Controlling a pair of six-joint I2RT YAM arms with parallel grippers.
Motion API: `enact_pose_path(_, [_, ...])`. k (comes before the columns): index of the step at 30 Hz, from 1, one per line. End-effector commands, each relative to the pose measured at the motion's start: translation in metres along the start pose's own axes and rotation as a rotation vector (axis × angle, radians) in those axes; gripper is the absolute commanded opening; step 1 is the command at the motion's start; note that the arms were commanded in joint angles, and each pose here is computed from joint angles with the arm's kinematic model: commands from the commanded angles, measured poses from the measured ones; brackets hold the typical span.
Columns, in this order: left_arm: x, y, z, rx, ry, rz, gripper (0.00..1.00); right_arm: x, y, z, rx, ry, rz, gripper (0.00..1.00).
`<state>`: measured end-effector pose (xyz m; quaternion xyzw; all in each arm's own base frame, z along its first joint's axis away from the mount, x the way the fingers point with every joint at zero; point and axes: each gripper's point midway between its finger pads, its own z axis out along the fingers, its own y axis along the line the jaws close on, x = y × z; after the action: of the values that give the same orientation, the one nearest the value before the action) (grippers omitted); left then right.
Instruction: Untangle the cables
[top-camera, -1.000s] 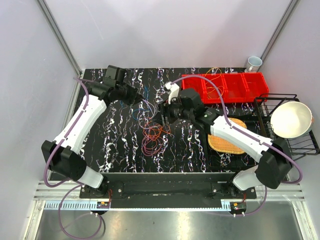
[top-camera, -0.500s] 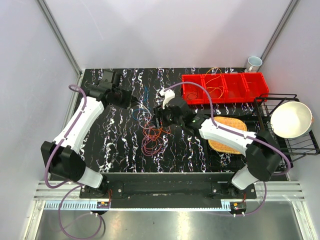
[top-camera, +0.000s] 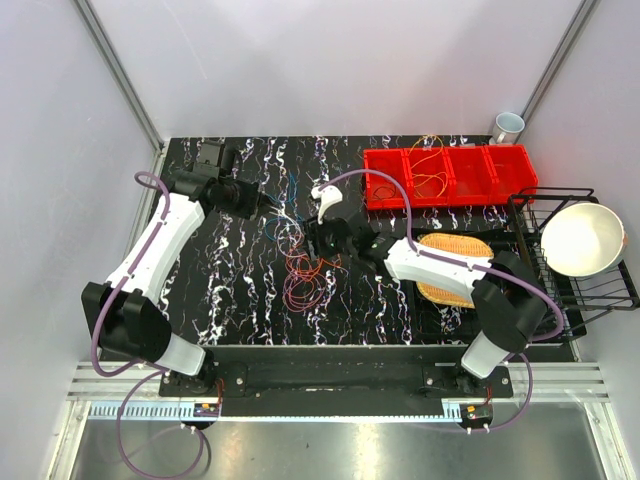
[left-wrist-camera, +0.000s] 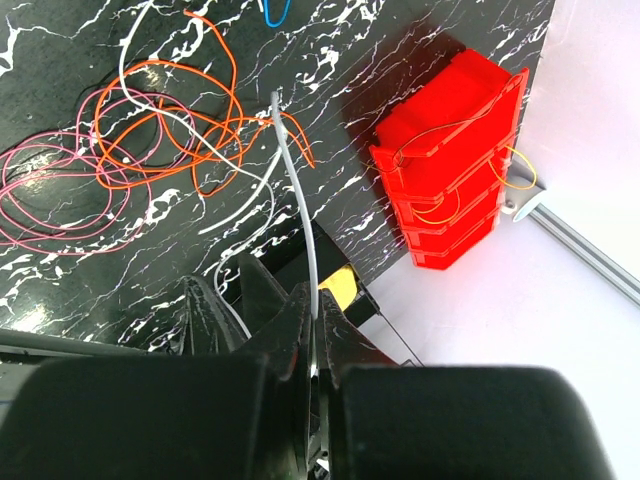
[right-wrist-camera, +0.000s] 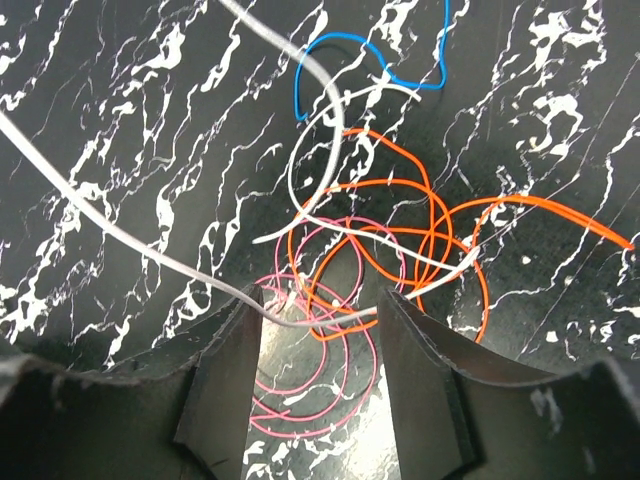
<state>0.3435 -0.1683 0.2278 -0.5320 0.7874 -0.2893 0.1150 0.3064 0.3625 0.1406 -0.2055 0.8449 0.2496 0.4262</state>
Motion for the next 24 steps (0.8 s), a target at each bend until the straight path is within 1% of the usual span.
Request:
enact_pose_path(1, [0.002,-0.005,-0.004,0.032,0.025,0.012,0.0,-0.04,0.01,0.001,0.008,-0.113,-0.002,0.55])
enact_pose_path(8, [0.001,-0.003,-0.002,0.023,0.034,0.011,0.0,-0.042,0.011,0.003,0.012,-0.115,-0.017,0.51])
enact_pose_path(9, [0.001,-0.003,-0.002,0.023,0.036,0.013,0.0,-0.042,0.011,0.004,0.012,-0.113,-0.017,0.49])
enact_pose_path(11, [0.001,-0.004,-0.002,0.025,0.039,0.012,0.0,-0.04,0.012,0.005,0.01,-0.109,-0.017,0.44])
enact_pose_path(12, [0.001,-0.003,-0.001,0.021,0.04,0.011,0.0,-0.039,0.013,0.006,0.008,-0.109,-0.019,0.4])
enact_pose_path(13, [0.0,-0.003,-0.002,0.024,0.039,0.011,0.0,-0.038,0.013,0.006,0.003,-0.107,-0.02,0.27])
enact_pose_path(15, [0.0,-0.003,-0.002,0.023,0.038,0.011,0.0,-0.037,0.014,0.005,-0.002,-0.104,-0.02,0.12])
enact_pose_path(16, [-0.001,-0.003,-0.002,0.023,0.035,0.011,0.0,-0.037,0.015,0.003,-0.006,-0.099,-0.021,0.02])
enact_pose_path(17, [-0.003,-0.003,-0.002,0.024,0.032,0.012,0.0,-0.037,0.015,0.001,-0.006,-0.097,-0.018,0.0])
enact_pose_path(20, [-0.012,-0.002,-0.002,0.026,0.002,0.056,0.0,-0.051,0.021,-0.02,-0.03,-0.131,-0.001,0.0])
enact_pose_path(23, [-0.029,0.002,0.003,0.006,-0.074,0.151,0.0,-0.085,0.031,-0.059,-0.067,-0.205,0.012,0.0])
enact_pose_path(24, [-0.031,0.003,0.005,-0.001,-0.081,0.175,0.0,-0.104,0.038,-0.073,-0.096,-0.243,0.013,0.0])
